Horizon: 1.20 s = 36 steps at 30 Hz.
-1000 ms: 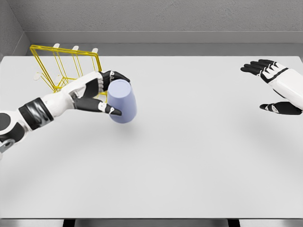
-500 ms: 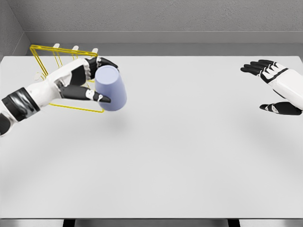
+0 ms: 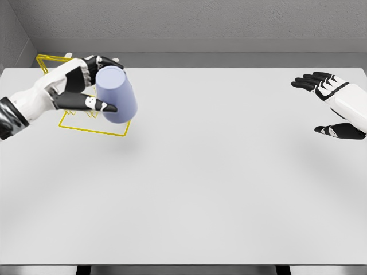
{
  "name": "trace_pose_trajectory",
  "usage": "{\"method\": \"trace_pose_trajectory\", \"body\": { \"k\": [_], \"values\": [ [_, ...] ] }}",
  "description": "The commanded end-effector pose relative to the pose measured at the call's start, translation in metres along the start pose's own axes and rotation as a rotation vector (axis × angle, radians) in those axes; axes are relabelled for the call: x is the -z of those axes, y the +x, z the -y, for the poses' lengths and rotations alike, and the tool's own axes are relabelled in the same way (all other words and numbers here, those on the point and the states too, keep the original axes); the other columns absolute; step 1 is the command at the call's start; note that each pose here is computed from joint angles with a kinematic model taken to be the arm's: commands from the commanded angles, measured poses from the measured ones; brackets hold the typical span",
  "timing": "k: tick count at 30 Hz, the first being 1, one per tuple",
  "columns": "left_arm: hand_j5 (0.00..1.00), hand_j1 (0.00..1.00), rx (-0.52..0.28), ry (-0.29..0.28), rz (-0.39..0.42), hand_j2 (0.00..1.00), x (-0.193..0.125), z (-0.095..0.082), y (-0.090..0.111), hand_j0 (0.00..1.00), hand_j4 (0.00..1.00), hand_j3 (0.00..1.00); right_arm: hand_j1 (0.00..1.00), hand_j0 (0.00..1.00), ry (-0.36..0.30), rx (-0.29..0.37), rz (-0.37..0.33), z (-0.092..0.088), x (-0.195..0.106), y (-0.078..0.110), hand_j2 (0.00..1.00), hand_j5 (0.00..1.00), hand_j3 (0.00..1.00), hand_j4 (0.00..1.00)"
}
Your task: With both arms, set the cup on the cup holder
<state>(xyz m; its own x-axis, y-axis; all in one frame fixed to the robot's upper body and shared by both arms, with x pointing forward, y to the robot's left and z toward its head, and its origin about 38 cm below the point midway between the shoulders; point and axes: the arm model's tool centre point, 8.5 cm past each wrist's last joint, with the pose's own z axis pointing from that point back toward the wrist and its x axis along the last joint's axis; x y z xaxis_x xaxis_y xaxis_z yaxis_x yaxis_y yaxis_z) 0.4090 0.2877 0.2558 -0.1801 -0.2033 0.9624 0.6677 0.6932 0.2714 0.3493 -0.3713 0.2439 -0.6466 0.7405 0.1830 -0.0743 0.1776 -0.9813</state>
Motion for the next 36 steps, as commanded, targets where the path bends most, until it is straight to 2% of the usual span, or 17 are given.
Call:
{"method": "trace_pose_trajectory", "body": {
  "k": [1, 6, 12, 27, 36],
  "values": [
    [0.62, 0.62, 0.001, 0.010, -0.005, 0.62, -0.003, -0.004, 0.000, 0.62, 0.62, 0.62, 1.00, 1.00, -0.005, 0.006, 0.001, 0.001, 0.000, 0.000, 1.00, 1.00, 1.00, 1.00],
    [0.62, 0.62, -0.001, 0.045, -0.024, 0.62, -0.006, -0.016, -0.007, 0.62, 0.62, 0.62, 1.00, 1.00, -0.005, 0.006, 0.001, 0.001, 0.000, 0.000, 1.00, 1.00, 1.00, 1.00],
    [0.63, 0.63, 0.006, 0.072, -0.016, 0.63, -0.017, -0.028, 0.000, 0.63, 0.63, 0.63, 1.00, 1.00, -0.005, 0.006, 0.001, 0.001, 0.000, 0.000, 1.00, 1.00, 1.00, 1.00],
    [0.65, 0.65, 0.006, 0.096, -0.028, 0.65, -0.025, -0.037, 0.002, 0.65, 0.65, 0.65, 1.00, 1.00, -0.001, 0.005, 0.000, 0.000, 0.000, 0.000, 1.00, 1.00, 1.00, 1.00],
    [0.65, 0.65, -0.006, 0.111, -0.041, 0.65, -0.024, -0.042, -0.006, 0.65, 0.65, 0.65, 1.00, 1.00, -0.005, 0.006, 0.001, 0.001, 0.000, 0.000, 1.00, 1.00, 1.00, 1.00]
  ]
}}
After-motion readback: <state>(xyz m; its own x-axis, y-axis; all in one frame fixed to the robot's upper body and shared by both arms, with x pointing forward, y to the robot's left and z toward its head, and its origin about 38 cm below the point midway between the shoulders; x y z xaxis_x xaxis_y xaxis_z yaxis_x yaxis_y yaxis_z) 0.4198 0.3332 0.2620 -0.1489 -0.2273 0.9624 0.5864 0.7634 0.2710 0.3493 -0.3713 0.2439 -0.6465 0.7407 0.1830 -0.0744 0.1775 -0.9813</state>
